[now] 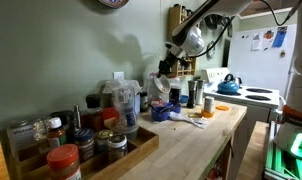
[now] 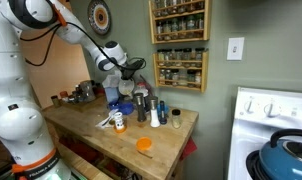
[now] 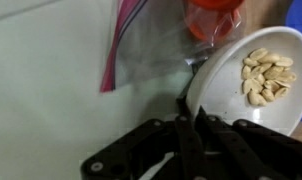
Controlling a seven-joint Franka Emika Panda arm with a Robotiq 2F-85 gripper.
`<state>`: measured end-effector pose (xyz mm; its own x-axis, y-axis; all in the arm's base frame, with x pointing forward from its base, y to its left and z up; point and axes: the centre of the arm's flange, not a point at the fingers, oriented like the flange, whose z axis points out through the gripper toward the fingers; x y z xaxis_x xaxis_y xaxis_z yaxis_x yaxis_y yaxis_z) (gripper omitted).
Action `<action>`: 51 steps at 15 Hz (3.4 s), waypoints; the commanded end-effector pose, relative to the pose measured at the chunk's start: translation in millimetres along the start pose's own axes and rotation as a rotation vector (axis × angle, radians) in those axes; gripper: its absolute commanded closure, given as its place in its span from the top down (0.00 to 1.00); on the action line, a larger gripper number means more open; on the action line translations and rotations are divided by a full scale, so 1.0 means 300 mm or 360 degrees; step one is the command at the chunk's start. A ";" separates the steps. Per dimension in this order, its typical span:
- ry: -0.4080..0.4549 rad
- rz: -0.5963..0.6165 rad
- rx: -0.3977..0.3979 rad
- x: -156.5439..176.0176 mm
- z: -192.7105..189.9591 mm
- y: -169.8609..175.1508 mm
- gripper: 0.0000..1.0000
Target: Pour the contents in the white bowl into the blue vessel on the right
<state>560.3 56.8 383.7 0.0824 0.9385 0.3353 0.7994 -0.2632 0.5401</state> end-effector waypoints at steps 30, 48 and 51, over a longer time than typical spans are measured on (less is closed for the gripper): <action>0.0386 -0.0460 -0.0089 -0.045 -0.030 -0.044 0.02; 0.0329 -0.0312 -0.0102 -0.072 -0.116 -0.075 0.07; 0.0321 -0.0306 -0.0072 -0.086 -0.104 -0.104 0.07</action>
<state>514.7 33.9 382.2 -0.1917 0.9100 0.3677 0.7614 -0.0986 0.6408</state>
